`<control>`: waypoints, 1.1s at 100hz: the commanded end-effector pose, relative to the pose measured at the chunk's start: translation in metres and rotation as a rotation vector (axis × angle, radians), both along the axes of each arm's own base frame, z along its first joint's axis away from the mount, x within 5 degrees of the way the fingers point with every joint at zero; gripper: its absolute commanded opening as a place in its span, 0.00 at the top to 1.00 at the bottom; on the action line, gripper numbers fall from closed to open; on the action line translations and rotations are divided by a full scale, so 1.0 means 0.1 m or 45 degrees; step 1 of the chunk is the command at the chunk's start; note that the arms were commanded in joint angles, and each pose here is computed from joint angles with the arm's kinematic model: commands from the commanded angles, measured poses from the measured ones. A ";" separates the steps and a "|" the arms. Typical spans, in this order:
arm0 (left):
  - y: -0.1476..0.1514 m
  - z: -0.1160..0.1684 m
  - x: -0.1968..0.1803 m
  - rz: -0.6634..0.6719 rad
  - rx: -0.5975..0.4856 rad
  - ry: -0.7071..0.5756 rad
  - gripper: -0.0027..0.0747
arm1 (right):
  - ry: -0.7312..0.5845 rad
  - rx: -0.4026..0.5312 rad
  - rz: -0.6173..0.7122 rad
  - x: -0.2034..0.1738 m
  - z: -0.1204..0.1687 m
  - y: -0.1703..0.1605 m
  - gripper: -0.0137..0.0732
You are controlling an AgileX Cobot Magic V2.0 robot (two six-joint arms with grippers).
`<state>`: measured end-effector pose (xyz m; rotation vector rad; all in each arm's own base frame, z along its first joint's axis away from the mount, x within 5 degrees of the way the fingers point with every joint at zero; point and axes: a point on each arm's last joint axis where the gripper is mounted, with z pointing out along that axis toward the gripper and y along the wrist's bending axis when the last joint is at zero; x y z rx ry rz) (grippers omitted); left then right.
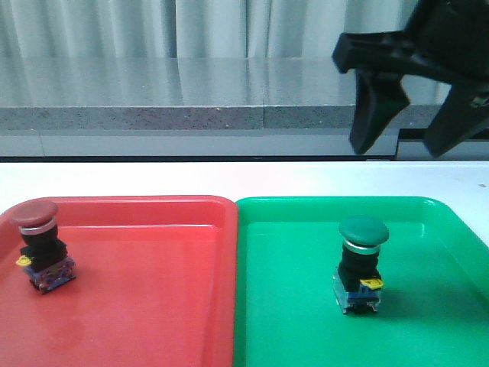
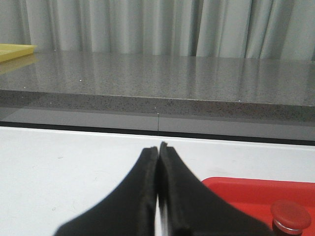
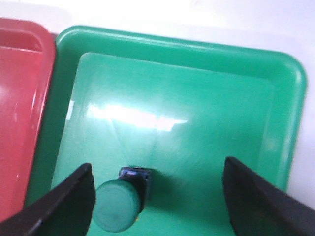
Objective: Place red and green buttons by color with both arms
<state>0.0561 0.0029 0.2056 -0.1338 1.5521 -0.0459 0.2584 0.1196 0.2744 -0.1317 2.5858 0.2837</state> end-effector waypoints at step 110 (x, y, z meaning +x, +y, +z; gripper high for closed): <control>0.00 0.05 -0.02 0.007 -0.002 -0.122 0.99 | -0.644 -0.047 -0.353 -0.69 0.29 -1.20 0.92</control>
